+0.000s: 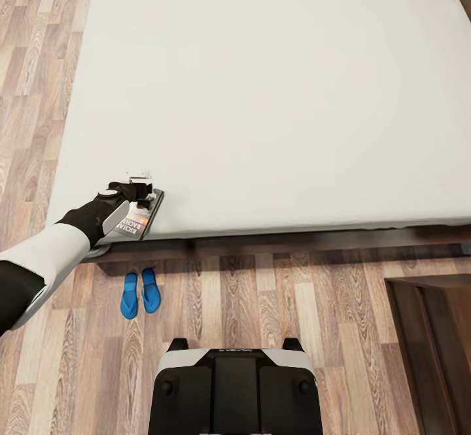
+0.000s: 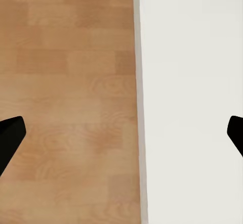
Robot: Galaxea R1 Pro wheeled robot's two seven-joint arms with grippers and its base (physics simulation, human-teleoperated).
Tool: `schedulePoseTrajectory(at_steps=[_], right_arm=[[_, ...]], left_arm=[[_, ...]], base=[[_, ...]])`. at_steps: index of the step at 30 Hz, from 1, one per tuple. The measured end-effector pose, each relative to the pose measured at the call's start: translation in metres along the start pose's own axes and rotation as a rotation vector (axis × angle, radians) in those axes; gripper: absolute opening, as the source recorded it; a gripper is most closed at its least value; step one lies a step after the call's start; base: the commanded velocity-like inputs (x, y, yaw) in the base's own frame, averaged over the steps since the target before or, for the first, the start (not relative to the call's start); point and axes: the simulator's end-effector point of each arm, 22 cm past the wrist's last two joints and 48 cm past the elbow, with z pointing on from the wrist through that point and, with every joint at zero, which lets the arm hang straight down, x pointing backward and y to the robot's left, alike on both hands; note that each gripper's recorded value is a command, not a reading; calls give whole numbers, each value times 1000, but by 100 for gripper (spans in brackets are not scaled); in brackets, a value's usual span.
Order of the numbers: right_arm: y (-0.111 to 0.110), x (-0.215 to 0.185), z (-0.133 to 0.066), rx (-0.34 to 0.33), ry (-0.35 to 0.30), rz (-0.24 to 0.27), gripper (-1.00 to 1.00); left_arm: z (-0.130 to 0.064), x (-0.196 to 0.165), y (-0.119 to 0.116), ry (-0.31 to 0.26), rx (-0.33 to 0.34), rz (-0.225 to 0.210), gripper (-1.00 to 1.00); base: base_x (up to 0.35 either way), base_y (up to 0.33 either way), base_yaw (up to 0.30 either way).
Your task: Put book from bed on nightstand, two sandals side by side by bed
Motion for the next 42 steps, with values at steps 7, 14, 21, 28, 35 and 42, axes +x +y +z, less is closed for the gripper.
schedulePoseTrajectory(at_steps=[7, 14, 21, 28, 35, 42], right_arm=[[0, 0, 0, 0, 0, 0, 100], [0, 0, 0, 0, 0, 0, 100], [0, 0, 0, 0, 0, 0, 100], [0, 0, 0, 0, 0, 0, 100], [0, 0, 0, 0, 0, -1, 100], [0, 0, 0, 0, 0, -1, 100]], left_arm=[[0, -1, 0, -4, 0, -1, 100], [0, -1, 1, -8, -1, -2, 100], [0, -2, 0, -11, 0, -2, 100], [0, -3, 0, -11, -1, -2, 100], [0, -3, 0, -12, 0, -1, 100], [0, -3, 0, -13, 0, -1, 100]], base=[[-10, 8, 0], [-33, 5, 0], [-43, 8, 0], [-104, 81, 0], [-69, 58, 0], [-18, 15, 0]])
